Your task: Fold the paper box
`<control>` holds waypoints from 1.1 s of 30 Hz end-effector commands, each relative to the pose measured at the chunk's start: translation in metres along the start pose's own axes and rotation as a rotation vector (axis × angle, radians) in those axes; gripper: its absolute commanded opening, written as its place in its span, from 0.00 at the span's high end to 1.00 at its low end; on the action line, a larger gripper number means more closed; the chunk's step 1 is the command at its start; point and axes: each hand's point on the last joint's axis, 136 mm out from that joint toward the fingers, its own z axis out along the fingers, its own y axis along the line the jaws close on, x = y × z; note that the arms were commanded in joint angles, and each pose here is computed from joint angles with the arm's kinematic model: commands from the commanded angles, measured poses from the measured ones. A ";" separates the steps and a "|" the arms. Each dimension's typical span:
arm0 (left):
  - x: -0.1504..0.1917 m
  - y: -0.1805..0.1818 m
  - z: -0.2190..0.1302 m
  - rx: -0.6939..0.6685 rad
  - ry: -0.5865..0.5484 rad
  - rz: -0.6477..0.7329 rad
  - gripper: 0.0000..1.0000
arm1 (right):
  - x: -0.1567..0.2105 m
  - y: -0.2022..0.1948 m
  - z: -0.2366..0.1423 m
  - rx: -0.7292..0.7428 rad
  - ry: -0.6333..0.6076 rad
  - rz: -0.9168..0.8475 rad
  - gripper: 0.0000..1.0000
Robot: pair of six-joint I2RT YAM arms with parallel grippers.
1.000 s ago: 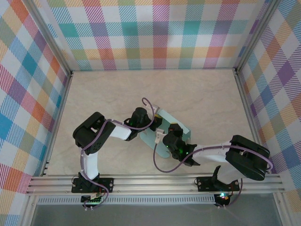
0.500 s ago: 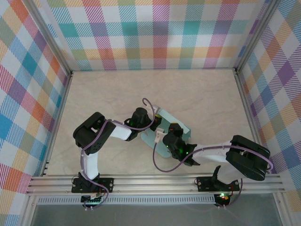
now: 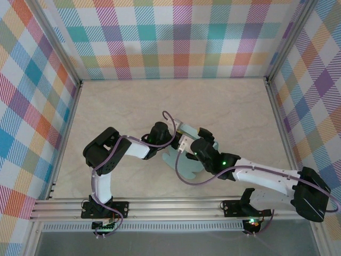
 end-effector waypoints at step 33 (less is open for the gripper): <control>-0.039 0.076 -0.128 -0.589 0.517 -0.425 1.00 | 0.003 -0.153 -0.021 -0.113 -0.094 1.165 0.11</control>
